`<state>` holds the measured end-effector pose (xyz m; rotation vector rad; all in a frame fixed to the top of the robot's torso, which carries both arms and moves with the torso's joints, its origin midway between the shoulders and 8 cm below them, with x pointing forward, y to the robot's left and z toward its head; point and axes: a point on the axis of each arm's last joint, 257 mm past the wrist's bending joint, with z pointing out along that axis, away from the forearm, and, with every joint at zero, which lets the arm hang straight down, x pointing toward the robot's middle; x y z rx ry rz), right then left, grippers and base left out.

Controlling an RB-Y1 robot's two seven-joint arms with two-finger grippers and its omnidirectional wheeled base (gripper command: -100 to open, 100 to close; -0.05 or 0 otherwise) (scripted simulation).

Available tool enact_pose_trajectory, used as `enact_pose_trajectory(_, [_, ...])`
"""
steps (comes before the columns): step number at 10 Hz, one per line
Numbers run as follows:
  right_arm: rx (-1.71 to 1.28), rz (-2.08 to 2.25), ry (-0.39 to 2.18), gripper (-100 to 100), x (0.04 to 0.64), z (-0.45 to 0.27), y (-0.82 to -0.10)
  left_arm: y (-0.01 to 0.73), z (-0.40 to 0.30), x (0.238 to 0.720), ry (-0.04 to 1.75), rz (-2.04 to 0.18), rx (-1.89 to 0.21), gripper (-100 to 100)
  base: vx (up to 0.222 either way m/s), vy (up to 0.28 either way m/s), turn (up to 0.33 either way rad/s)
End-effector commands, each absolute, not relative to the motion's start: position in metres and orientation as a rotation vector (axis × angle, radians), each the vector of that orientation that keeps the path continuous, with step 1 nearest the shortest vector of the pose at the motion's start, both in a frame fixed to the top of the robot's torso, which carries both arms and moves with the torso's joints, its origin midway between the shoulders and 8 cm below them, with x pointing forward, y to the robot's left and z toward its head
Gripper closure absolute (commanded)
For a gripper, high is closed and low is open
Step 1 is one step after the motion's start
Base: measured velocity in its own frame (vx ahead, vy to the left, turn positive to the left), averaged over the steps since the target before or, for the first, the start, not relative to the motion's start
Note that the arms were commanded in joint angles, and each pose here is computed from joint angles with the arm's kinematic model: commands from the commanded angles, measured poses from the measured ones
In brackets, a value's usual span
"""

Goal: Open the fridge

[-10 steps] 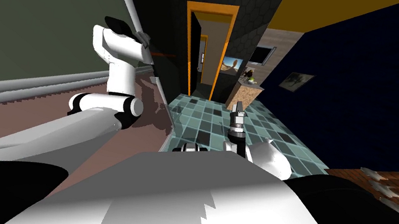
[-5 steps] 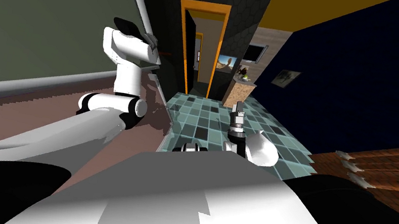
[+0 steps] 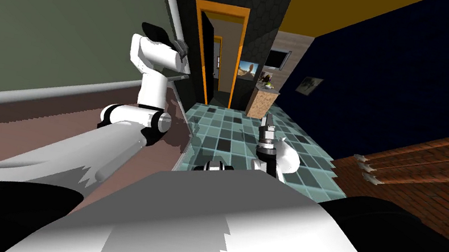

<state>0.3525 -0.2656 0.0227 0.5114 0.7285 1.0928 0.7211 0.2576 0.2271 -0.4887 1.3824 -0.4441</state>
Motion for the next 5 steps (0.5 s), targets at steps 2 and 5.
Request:
enact_pose_trajectory(2, [0.511, 1.093, 0.728, 0, 0.353, 0.023, -0.266, 0.232, 0.228, 0.721, 1.397, -0.481, -0.457, 100, -0.193, -0.028, -0.083])
enact_pose_trajectory(5, [0.511, 1.093, 0.728, 0, 0.353, 0.023, -0.266, 0.18, 0.226, 0.718, 1.427, -0.553, -0.398, 100, -0.223, 0.015, -0.123])
